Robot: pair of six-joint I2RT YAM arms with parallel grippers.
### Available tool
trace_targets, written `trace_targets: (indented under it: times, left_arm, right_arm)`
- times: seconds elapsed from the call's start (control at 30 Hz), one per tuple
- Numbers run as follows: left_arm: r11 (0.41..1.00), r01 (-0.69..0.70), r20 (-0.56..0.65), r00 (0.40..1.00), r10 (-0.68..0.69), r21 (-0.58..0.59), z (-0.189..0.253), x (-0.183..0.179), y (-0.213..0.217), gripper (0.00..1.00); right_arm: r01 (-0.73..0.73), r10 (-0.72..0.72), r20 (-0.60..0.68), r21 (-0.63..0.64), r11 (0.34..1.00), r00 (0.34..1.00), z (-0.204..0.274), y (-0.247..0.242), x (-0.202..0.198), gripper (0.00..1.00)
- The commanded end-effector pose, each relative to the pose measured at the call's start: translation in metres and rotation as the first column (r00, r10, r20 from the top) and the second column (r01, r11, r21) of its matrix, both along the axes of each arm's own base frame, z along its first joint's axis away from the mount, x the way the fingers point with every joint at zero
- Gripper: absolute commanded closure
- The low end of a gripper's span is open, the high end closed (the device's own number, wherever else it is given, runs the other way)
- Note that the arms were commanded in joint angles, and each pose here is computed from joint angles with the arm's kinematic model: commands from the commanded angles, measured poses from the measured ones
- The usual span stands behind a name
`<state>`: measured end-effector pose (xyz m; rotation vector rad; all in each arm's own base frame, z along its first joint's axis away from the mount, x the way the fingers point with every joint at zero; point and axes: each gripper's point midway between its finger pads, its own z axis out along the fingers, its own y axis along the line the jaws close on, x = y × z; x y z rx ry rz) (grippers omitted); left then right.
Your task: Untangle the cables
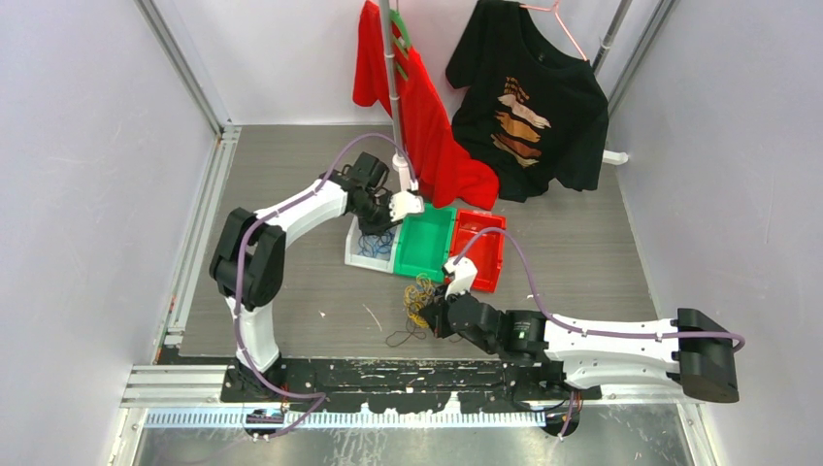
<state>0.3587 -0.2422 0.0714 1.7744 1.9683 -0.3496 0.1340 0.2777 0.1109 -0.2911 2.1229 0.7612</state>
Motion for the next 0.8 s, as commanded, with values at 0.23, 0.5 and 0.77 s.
trace_targets:
  times: [0.23,0.5,0.77]
  left_arm:
    - [0.968,-0.215,0.153,0.960,0.233,-0.128,0.013,0.064,0.008,0.73]
    - [0.937,-0.180,0.000,0.982,0.188,-0.301,0.109,0.016,-0.004,0.00]
    - [0.916,-0.182,-0.179,0.976,0.124,-0.359,0.179,-0.050,0.009,0.00]
  right_arm:
    - [0.020,-0.023,0.035,0.085,0.996,0.999,0.031,0.009,0.006,0.99]
    - [0.010,-0.017,0.057,0.113,0.993,0.998,0.047,0.018,0.009,0.99]
    - [-0.015,0.003,0.092,0.125,0.992,0.996,0.063,0.028,0.011,0.99]
